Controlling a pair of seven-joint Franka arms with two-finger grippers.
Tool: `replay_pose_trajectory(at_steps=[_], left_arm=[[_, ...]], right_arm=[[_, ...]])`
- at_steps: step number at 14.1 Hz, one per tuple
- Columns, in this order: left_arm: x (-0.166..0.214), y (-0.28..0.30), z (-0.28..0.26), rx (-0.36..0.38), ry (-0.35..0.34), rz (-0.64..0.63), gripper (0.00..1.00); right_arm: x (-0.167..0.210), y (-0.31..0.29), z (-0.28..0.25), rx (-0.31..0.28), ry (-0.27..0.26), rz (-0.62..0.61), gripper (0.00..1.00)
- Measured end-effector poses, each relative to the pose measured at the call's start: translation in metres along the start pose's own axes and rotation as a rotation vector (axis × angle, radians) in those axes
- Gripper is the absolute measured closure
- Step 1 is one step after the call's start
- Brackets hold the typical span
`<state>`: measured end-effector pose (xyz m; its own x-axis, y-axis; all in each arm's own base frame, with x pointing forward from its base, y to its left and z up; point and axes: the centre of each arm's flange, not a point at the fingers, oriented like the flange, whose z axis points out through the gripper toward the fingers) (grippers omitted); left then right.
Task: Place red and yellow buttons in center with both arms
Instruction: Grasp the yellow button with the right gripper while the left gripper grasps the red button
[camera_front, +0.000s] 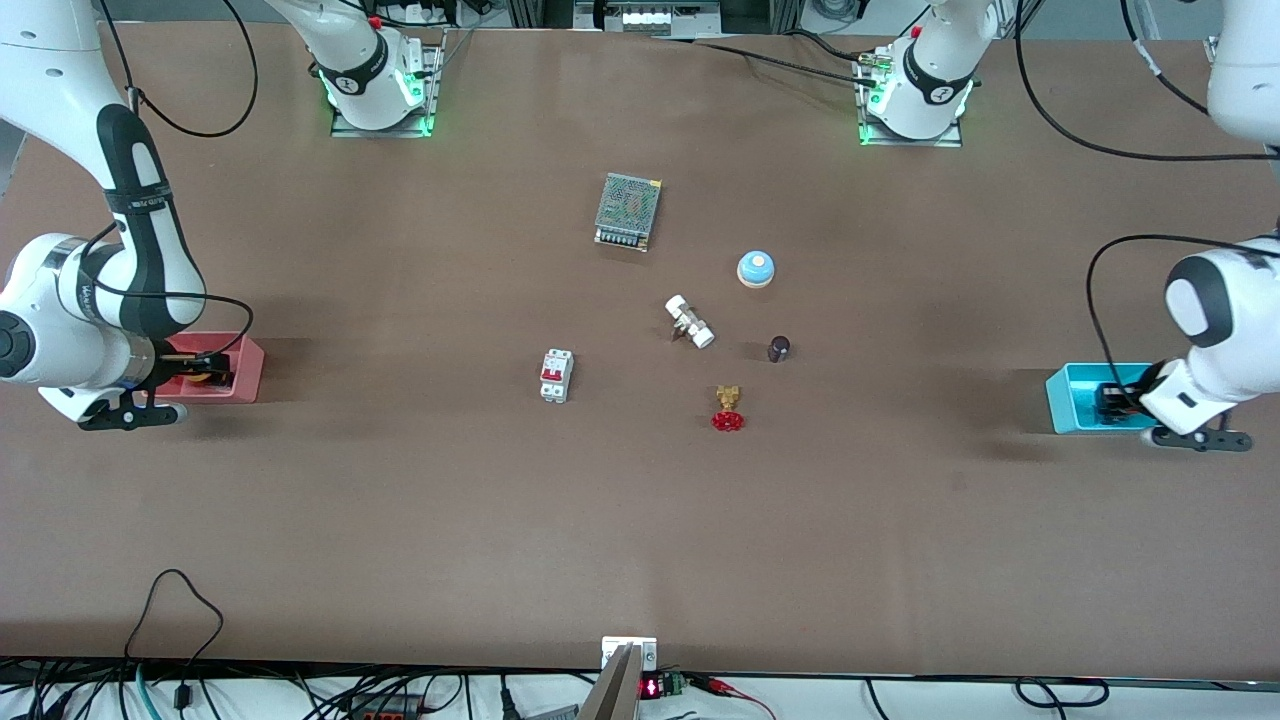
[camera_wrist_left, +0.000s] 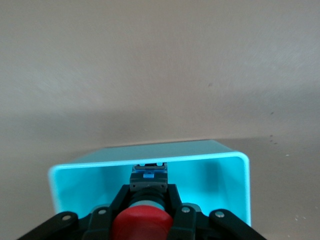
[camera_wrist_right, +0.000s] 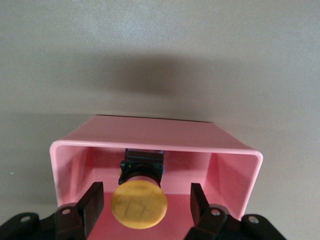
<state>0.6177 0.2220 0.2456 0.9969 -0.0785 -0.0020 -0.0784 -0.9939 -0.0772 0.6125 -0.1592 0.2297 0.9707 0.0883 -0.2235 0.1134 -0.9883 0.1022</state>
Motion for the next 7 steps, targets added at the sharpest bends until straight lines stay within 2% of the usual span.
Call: replay_pose_trajectory(at_steps=[4, 7], left_arm=[[-0.003, -0.005, -0.076, 0.02, 0.015, 0.041, 0.66], [0.005, 0.03, -0.102, -0.006, -0.002, 0.098, 0.66]], right_arm=[[0.001, 0.0, -0.002, -0.001, 0.004, -0.001, 0.27], [0.002, 0.0, -0.002, -0.002, 0.006, -0.002, 0.29]])
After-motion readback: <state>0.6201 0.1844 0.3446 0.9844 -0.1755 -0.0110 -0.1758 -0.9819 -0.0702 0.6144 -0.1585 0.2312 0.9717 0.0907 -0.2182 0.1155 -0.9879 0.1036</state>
